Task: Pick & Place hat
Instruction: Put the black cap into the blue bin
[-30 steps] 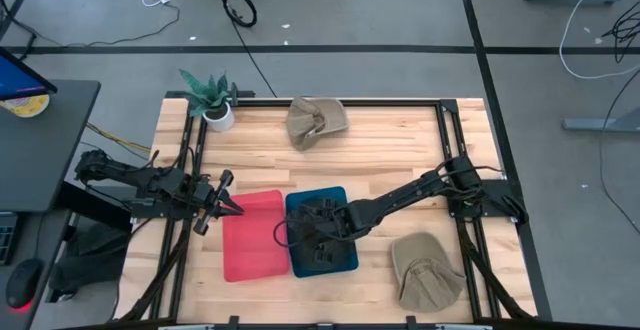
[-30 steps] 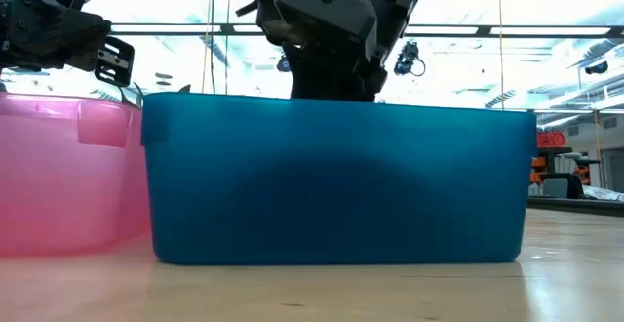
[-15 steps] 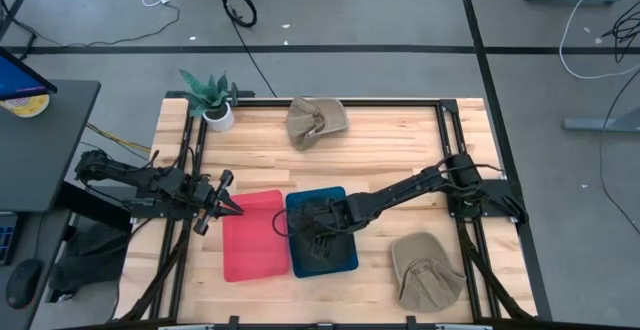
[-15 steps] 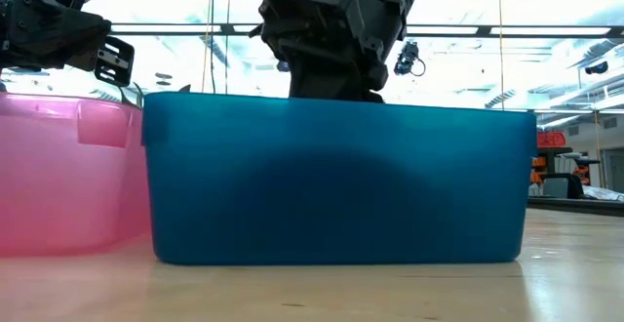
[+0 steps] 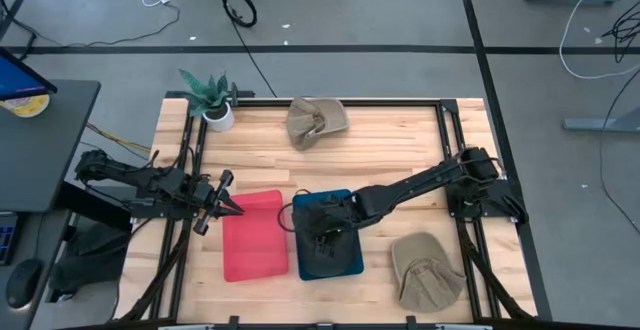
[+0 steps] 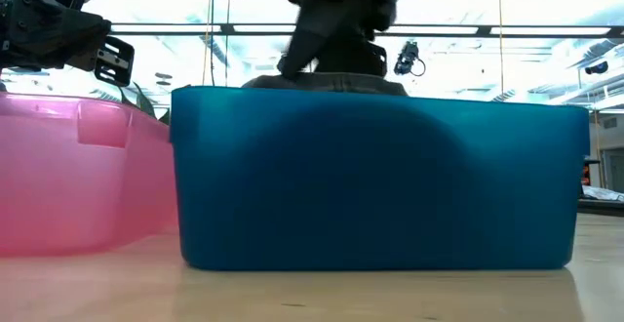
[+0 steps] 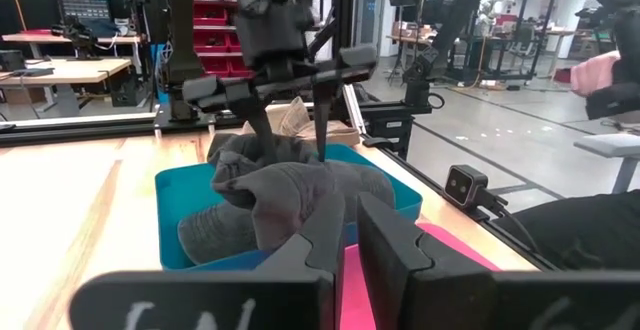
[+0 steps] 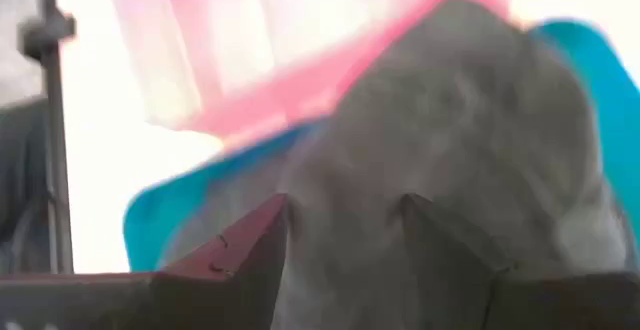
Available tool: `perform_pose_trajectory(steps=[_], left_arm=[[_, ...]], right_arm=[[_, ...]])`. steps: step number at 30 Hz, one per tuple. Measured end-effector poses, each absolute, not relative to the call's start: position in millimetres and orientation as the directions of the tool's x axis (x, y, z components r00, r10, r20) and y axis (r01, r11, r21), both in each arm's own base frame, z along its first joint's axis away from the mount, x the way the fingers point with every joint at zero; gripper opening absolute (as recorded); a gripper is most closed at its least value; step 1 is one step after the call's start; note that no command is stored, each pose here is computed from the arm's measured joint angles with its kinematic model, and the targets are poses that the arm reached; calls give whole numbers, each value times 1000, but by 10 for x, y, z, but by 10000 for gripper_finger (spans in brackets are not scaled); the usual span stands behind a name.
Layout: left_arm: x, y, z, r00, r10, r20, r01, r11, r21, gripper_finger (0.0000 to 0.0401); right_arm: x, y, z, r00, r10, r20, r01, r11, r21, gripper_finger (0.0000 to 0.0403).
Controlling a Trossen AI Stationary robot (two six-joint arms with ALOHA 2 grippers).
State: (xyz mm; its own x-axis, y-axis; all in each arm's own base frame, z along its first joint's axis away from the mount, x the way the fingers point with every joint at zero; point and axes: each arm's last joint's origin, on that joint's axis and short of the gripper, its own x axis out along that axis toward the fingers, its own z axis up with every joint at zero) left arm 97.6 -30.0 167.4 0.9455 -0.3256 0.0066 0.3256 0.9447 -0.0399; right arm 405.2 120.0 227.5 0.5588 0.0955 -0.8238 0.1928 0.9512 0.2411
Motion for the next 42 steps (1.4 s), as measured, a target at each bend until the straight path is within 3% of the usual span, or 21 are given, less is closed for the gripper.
perform_pose_trajectory(steps=[6,9,15,22,37,42], left_arm=[[976,-300,1675,946,-326,7,326,945,-40,34],[976,-300,1675,945,-326,7,326,945,-40,34],[976,-300,1673,945,-326,5,326,945,-40,34],[976,-300,1673,945,-326,6,326,945,-40,34],[976,-300,1674,945,-326,7,326,945,-40,34],[976,-300,1675,945,-326,7,326,945,-40,34]], right_arm=[[4249,1225,2273,709,10,-705,103,988,117,205],[4316,1196,2053,674,-13,-738,99,992,73,205],[4350,1056,1656,539,-58,-840,237,968,86,205],[4396,1032,1497,511,-29,-859,241,964,111,205],[4246,1159,2151,645,43,-763,149,972,180,205],[4055,1243,2317,596,42,-802,147,976,161,205]])
